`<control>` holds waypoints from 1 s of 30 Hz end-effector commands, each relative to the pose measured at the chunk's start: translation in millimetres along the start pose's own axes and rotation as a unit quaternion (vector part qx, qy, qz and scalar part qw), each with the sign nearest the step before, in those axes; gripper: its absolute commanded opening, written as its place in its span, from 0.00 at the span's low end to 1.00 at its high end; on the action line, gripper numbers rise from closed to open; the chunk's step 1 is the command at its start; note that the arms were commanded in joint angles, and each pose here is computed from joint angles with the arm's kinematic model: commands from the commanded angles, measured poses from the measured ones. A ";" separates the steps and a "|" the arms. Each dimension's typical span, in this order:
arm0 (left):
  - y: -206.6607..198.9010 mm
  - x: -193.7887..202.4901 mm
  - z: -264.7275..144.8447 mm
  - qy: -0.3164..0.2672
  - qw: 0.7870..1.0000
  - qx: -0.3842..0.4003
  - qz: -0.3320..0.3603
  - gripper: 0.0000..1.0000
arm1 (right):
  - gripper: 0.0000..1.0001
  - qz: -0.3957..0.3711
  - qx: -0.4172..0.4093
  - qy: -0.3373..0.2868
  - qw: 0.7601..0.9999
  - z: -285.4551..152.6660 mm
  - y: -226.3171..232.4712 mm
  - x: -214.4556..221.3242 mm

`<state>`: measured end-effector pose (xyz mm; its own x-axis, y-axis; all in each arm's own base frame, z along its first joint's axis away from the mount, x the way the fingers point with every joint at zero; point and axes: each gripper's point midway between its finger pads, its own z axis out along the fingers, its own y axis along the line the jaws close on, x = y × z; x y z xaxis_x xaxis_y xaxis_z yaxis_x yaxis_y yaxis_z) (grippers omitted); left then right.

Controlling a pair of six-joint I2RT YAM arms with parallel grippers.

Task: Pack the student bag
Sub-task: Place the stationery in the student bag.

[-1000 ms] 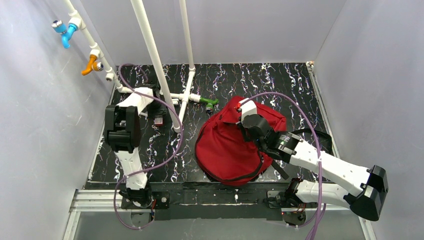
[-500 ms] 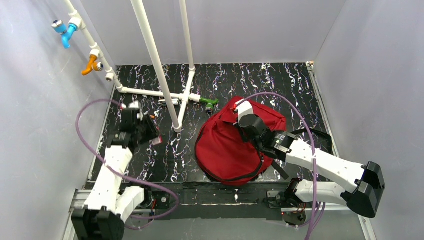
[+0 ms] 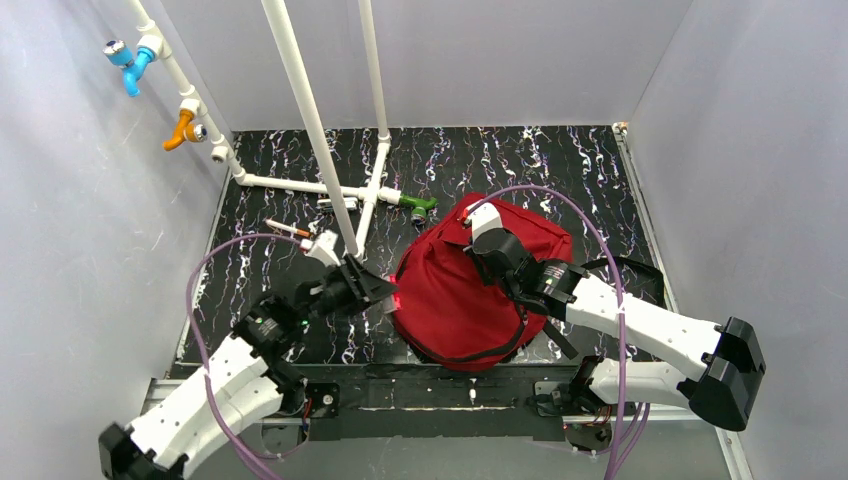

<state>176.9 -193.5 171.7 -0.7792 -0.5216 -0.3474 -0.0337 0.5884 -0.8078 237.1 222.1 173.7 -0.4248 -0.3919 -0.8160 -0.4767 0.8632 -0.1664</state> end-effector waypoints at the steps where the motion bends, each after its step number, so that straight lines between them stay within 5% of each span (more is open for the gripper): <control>1: -52.4 7.6 31.1 -0.029 0.998 0.061 -0.007 0.29 | 0.01 0.026 -0.019 -0.035 0.999 -6.9 8.5 -28.4; 7: -92.2 48.6 83.3 0.019 0.998 0.032 0.059 0.32 | 0.01 0.038 -0.028 -0.041 0.998 -12.0 10.4 -36.1; 13: -111.7 47.5 122.5 -0.012 0.996 0.017 0.091 0.33 | 0.01 0.054 -0.039 -0.066 0.996 -22.1 10.0 -50.9; 30: -122.9 36.0 188.4 0.019 0.999 0.014 0.041 0.34 | 0.01 0.084 -0.064 -0.087 0.991 -31.6 14.4 -55.4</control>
<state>254.8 -385.1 140.4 -0.8149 -0.4077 -0.4120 0.0329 0.6771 -0.7352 227.8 229.2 197.7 -0.4278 -0.2981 -0.8533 -0.4935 0.8679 -0.0557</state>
